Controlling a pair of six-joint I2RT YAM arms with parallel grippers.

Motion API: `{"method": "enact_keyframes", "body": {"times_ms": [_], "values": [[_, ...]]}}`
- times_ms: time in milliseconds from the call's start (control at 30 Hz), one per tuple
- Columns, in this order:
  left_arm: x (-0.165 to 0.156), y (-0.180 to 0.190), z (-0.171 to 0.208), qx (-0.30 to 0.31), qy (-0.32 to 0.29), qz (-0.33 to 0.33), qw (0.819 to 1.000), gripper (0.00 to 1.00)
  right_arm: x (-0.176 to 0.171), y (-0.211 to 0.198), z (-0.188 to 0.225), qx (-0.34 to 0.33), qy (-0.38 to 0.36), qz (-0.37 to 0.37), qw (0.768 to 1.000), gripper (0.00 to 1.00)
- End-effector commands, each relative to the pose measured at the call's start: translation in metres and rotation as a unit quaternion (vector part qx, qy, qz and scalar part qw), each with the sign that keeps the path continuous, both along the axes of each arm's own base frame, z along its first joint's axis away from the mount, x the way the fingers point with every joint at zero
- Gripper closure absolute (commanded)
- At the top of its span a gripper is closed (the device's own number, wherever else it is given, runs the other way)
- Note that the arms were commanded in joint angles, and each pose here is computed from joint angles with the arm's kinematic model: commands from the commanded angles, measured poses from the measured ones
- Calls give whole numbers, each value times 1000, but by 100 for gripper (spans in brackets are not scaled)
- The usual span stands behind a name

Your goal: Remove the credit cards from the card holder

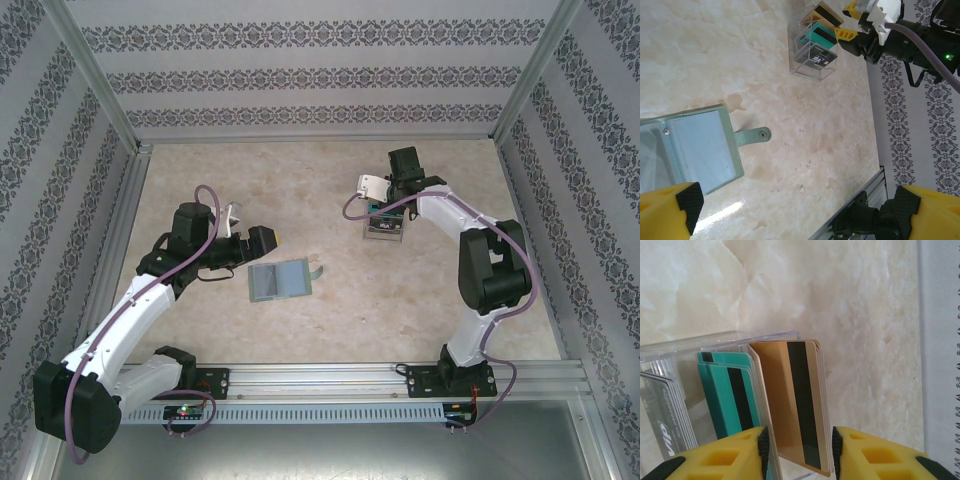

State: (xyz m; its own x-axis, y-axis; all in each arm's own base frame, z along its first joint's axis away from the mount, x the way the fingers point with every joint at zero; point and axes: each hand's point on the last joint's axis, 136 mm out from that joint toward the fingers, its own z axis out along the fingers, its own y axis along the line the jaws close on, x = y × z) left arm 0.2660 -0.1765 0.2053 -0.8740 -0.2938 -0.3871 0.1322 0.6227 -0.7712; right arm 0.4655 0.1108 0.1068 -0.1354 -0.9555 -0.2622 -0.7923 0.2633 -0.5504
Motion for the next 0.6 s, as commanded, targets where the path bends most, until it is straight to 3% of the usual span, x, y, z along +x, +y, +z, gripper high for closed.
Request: {"method": "enact_keyframes", "body": {"times_ms": [0, 567], "values": [[2, 2, -1, -1, -5, 1, 1000, 1, 12, -2, 3, 9, -9, -17, 1000, 59], [4, 3, -3, 0, -2, 2, 1000, 1, 39, -12, 7, -5, -55, -55, 997, 60]]}}
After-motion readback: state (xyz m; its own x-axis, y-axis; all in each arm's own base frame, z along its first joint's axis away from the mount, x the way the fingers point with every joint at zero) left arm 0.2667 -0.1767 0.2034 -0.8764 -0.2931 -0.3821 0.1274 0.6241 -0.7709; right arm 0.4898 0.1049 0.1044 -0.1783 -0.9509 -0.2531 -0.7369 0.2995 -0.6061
